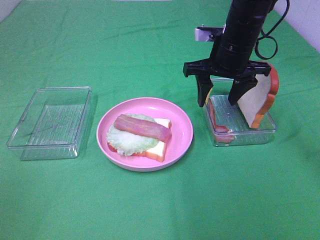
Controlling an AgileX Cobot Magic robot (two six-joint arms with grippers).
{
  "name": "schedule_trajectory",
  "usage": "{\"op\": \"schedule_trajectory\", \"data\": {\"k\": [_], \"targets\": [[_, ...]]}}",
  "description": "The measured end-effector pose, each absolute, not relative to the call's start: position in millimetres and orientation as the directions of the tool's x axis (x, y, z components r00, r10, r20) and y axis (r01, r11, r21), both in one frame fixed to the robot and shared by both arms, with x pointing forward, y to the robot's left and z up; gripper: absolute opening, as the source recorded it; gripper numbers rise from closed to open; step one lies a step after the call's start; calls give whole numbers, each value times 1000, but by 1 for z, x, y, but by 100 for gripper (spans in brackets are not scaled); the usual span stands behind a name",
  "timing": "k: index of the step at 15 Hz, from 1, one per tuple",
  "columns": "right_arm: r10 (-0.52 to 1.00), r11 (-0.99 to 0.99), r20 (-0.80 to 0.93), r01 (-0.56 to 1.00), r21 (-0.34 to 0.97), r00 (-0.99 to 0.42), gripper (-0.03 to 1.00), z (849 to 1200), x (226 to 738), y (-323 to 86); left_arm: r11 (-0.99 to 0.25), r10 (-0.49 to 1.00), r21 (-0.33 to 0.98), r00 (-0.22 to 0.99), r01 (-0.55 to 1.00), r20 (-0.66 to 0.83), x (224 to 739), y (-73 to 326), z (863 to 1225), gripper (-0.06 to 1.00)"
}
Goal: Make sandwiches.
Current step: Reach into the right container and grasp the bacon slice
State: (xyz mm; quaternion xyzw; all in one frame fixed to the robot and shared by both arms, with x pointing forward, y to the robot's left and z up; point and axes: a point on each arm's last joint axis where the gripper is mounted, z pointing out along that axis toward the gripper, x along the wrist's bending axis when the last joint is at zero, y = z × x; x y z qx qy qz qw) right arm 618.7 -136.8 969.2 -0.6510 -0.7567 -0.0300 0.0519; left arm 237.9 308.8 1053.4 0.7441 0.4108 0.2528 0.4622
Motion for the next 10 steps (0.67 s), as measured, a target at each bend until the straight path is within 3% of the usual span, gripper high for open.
{"op": "schedule_trajectory", "data": {"k": [3, 6, 7, 8, 10], "targets": [[983, 146, 118, 989, -13, -144, 62, 960, 623, -135, -235, 845, 896, 535, 378, -3, 238, 309, 1053, 83], [983, 144, 115, 989, -24, -140, 48, 952, 625, -135, -235, 845, 896, 535, 378, -3, 238, 309, 1053, 83], [983, 144, 115, 989, -23, -140, 30, 952, 625, -135, -235, 845, 896, 535, 378, -3, 238, 309, 1053, 83], [983, 144, 115, 989, -23, -140, 19, 952, 625, -135, -235, 845, 896, 535, 378, -3, 238, 309, 1053, 83], [983, 144, 115, 989, -23, -140, 4, 952, 625, -135, -235, 845, 896, 535, 378, -3, 238, 309, 1053, 83]]}}
